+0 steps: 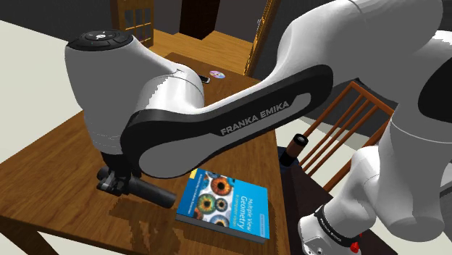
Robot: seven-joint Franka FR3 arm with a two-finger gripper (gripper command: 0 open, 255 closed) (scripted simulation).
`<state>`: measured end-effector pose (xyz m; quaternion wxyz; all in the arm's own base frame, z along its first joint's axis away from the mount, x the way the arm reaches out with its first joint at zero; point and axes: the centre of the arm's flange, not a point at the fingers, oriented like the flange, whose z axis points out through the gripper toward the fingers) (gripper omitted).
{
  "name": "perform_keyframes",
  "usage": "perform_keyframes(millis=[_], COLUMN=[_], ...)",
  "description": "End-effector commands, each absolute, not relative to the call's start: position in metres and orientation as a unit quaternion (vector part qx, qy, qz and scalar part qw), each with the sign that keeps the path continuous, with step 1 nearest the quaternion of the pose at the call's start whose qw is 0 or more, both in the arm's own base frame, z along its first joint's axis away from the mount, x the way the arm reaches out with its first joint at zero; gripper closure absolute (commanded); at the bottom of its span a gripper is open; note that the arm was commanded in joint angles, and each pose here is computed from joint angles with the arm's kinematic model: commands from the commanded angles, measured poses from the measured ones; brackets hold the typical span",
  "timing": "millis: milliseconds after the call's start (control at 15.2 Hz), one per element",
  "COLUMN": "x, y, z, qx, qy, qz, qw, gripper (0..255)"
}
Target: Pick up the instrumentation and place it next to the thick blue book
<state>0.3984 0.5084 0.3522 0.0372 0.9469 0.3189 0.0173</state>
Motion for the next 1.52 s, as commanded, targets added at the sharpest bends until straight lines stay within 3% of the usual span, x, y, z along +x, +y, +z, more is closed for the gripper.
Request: perform_keyframes(millis=[0,660,726,1056,1452], x=[0.398,0.398,0.398,0.398,0.395], y=[0.509,0.509,0.509,0.509,0.512], z=[0.342,0.328,0.328,0.328,0.378], qx=[0.947,0.947,0.947,0.947,0.947], qy=[0.319,0.319,0.319,0.319,0.319], qz=[0.018,0.018,0.018,0.018,0.018], qw=[0.037,0.037,0.037,0.037,0.037], gripper=[255,255,0,0,0])
